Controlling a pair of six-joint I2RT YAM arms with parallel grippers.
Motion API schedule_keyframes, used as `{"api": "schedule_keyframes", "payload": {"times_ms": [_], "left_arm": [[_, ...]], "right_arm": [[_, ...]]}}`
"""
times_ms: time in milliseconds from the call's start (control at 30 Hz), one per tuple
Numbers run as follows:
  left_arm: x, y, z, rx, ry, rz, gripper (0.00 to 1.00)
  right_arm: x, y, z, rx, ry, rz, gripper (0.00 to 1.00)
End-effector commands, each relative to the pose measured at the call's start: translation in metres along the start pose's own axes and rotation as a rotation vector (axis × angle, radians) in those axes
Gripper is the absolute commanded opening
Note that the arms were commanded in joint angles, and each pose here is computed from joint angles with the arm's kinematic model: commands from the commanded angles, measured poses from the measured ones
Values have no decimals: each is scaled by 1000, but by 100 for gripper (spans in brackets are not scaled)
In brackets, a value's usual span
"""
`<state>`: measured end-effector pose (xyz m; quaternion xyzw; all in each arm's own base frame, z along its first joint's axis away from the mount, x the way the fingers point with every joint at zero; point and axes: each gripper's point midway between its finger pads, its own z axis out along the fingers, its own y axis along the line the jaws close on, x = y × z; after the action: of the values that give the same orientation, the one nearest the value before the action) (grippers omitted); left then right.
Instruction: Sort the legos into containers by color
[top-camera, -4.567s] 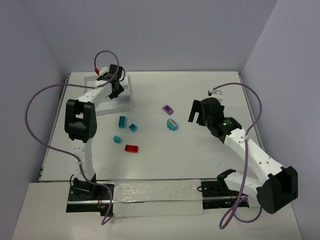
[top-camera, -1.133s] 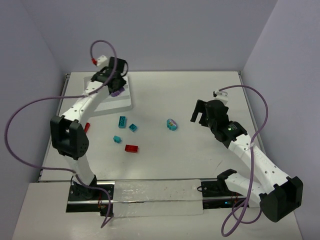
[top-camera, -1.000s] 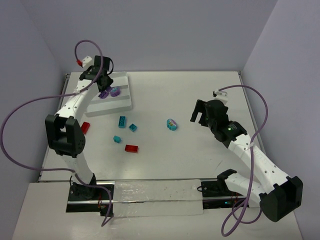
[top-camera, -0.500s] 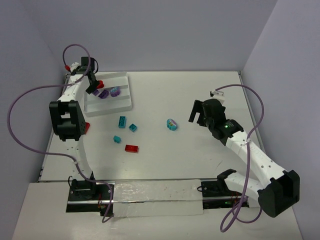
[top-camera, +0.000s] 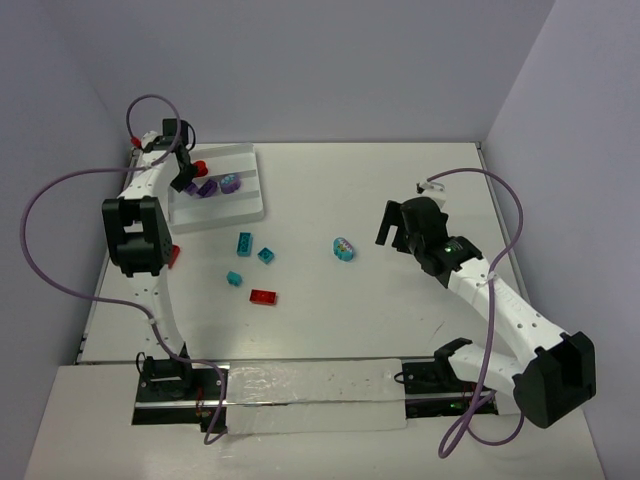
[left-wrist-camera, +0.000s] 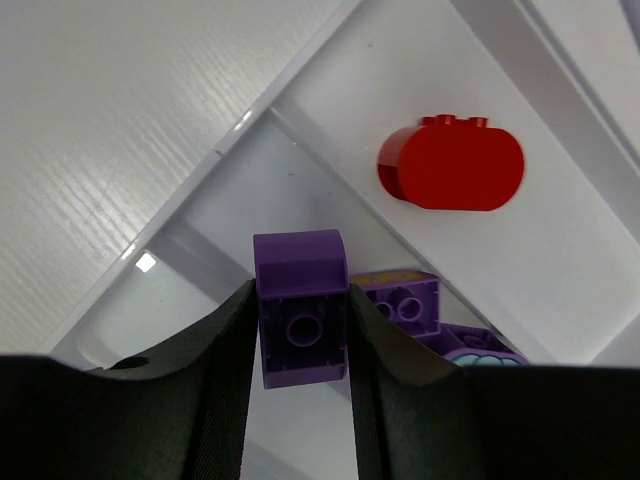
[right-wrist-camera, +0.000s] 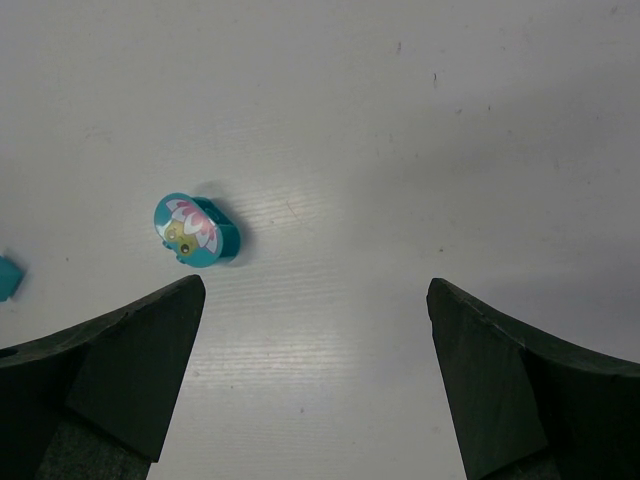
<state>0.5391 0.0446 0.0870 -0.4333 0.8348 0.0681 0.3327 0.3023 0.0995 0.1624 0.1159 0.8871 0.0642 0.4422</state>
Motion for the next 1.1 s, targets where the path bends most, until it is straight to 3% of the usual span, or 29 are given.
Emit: {"api": "schedule_keyframes", "payload": {"times_ms": [0, 167, 367, 567, 667, 800, 1000, 1067], "left_arm": [[-18, 4, -5, 19, -36, -49, 42], [-16, 6, -8, 33, -38, -43, 71], [-22, -5, -42, 125, -54, -29, 77], [-11, -17, -122, 239, -161, 76, 77], [11, -18, -165, 324, -174, 178, 76], [77, -24, -197, 416, -120, 375, 75], [157, 0, -195, 410, -28, 567, 84], [177, 12, -186, 397, 14, 602, 94]], "right_arm": [[-14, 11, -2, -32, -45, 9, 100], [-13, 8, -3, -26, -42, 11, 100], [-16, 7, -8, -25, -53, 16, 100], [-17, 9, -11, -43, -59, 23, 100], [-16, 9, -12, -44, -57, 25, 100], [-17, 8, -13, -46, -64, 29, 100], [-17, 11, -14, -56, -62, 33, 100], [-16, 10, -14, -57, -61, 33, 100]]}}
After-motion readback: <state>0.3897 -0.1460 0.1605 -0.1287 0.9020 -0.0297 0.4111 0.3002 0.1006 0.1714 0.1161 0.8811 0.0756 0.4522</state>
